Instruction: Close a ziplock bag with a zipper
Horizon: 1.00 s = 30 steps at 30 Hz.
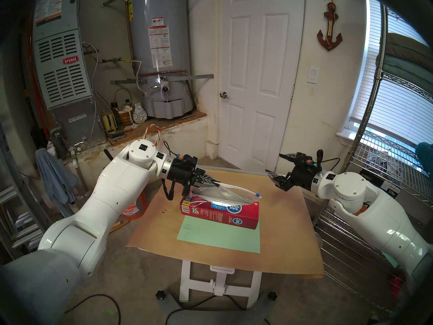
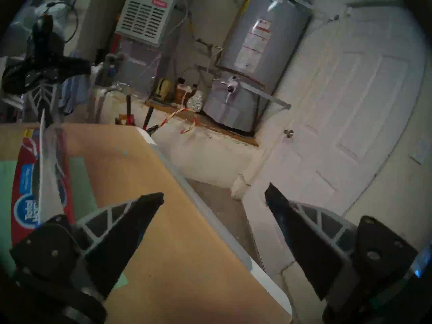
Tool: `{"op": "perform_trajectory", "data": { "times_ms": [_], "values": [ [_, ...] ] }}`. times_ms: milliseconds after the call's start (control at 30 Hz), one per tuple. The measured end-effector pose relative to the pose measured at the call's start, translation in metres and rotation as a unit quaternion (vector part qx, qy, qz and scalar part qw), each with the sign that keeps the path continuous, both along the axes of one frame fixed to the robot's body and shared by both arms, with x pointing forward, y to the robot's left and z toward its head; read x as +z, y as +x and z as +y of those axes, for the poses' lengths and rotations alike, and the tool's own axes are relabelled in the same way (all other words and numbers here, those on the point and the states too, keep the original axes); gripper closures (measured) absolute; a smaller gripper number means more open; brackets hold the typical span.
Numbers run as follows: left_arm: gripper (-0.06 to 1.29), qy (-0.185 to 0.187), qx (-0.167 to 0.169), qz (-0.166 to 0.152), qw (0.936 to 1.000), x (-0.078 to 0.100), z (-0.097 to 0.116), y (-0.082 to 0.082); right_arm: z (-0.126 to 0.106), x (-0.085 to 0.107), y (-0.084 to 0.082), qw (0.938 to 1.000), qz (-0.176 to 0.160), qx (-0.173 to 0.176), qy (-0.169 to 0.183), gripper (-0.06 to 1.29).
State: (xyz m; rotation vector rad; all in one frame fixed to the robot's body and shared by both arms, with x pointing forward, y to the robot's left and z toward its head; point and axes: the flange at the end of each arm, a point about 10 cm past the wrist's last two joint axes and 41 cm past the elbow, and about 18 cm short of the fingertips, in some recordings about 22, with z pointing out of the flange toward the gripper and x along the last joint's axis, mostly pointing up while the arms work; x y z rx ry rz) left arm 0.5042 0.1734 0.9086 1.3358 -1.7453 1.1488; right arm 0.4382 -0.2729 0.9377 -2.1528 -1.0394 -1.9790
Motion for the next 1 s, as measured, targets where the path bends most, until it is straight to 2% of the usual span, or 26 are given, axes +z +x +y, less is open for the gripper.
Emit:
{"op": "perform_trajectory", "data": {
  "times_ms": [200, 400, 533, 567, 667, 833, 900, 1000],
  "values": [
    [1.26, 0.003, 0.003, -0.003, 1.0000, 0.002, -0.003, 0.001, 0.007, 0.006, 0.010, 0.9981, -0.010, -0.044, 0.042, 0.00],
    [1.26, 0.005, 0.005, -0.003, 1.0000, 0.003, -0.005, 0.002, 0.015, 0.007, 0.019, 0.9930, -0.014, -0.087, 0.079, 0.00],
    [1.25, 0.003, 0.007, -0.007, 1.0000, 0.007, -0.006, 0.002, 0.021, 0.007, 0.024, 0.9871, -0.015, -0.121, 0.104, 0.00],
    [1.13, 0.001, 0.008, -0.008, 0.9999, 0.008, -0.006, 0.002, 0.022, 0.006, 0.025, 0.9860, -0.015, -0.126, 0.108, 0.00],
    [-0.01, -0.010, 0.020, -0.019, 0.9996, 0.019, -0.003, 0.006, 0.026, 0.005, 0.028, 0.9808, -0.016, -0.149, 0.125, 0.00],
    [-0.03, -0.039, 0.083, -0.057, 0.9942, 0.051, 0.022, 0.023, 0.036, 0.005, 0.032, 0.9703, -0.024, -0.187, 0.152, 0.00],
    [-0.03, -0.047, 0.101, -0.066, 0.9915, 0.059, 0.029, 0.027, 0.038, 0.006, 0.032, 0.9680, -0.025, -0.193, 0.158, 0.00],
    [-0.04, -0.064, 0.141, -0.085, 0.9843, 0.078, 0.043, 0.037, 0.044, 0.007, 0.034, 0.9635, -0.028, -0.204, 0.171, 0.00]
  ]
}}
